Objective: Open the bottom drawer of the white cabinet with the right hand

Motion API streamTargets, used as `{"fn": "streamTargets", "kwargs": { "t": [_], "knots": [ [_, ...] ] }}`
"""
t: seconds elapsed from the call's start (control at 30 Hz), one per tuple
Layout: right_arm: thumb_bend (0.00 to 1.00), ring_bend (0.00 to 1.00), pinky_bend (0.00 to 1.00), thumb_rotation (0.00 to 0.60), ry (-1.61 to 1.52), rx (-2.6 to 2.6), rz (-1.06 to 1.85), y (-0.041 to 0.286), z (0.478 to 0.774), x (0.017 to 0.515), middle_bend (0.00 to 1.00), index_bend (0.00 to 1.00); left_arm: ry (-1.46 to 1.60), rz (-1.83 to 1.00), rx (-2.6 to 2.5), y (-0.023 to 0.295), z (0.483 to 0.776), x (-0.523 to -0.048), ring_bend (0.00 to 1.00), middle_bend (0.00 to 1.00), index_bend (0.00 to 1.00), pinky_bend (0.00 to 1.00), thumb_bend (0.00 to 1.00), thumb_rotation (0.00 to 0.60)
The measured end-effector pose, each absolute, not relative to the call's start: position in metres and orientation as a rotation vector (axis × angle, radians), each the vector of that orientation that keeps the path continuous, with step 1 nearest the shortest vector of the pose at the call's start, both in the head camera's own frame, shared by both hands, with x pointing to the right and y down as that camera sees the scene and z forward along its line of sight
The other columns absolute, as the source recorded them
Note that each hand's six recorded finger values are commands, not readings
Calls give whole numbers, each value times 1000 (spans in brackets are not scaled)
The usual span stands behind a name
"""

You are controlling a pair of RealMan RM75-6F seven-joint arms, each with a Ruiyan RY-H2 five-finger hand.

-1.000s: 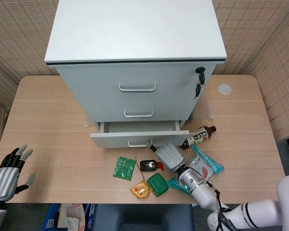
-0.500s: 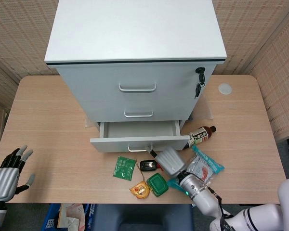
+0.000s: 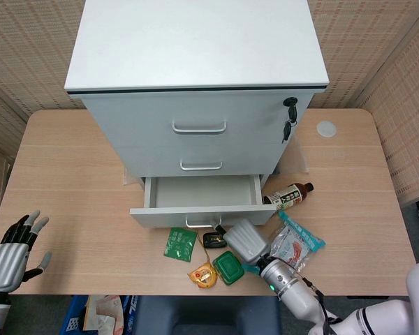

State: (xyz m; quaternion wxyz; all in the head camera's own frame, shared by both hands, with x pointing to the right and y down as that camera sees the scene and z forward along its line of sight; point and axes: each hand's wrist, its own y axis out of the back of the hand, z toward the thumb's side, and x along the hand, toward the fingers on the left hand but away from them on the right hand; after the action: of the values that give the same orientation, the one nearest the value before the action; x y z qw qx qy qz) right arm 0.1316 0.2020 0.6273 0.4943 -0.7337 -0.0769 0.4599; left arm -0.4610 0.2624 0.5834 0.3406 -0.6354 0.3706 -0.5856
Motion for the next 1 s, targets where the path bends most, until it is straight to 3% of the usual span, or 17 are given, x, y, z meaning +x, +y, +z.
{"fn": "streamTargets", "kwargs": {
  "t": [1.0],
  "knots": [
    [506, 860, 885, 600, -159, -1784, 1108, 224, 617, 131, 785, 109, 961, -1515, -1663, 262, 586, -460, 31, 0, 113, 122, 360, 600]
  ]
}}
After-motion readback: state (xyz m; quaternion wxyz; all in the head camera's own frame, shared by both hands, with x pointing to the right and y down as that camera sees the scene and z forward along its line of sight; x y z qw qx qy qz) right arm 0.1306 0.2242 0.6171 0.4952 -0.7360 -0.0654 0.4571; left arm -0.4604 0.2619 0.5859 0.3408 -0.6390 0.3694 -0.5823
